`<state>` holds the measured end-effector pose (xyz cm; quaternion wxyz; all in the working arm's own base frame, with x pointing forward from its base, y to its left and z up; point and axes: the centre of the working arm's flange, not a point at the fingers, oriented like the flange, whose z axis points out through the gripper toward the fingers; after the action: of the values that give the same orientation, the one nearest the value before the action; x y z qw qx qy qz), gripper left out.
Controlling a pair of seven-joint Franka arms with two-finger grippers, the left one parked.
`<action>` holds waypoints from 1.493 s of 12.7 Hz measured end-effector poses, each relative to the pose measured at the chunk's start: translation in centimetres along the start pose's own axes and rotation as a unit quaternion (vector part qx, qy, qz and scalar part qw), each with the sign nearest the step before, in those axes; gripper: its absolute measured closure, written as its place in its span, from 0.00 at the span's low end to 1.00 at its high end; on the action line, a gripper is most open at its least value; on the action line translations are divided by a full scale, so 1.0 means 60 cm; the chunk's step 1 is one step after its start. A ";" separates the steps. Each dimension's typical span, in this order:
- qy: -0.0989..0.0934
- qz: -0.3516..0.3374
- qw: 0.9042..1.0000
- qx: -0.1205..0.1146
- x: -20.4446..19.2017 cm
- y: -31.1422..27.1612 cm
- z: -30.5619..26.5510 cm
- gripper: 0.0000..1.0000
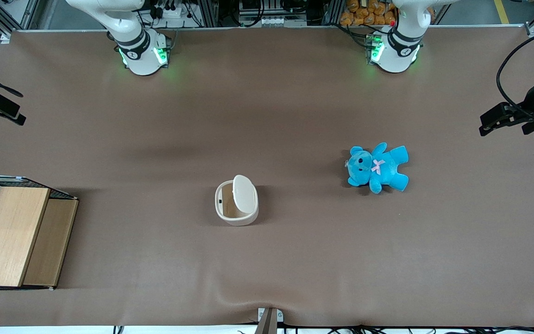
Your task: Open trash can with right arm
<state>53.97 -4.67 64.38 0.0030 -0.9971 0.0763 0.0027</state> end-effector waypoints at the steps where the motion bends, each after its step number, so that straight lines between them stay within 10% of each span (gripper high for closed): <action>1: 0.000 0.000 1.000 0.000 0.000 0.000 0.000 0.00; 19: -0.005 -0.025 1.000 0.000 0.005 -0.006 0.009 0.00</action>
<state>54.31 -4.35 63.83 0.0039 -0.9986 0.0518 0.0077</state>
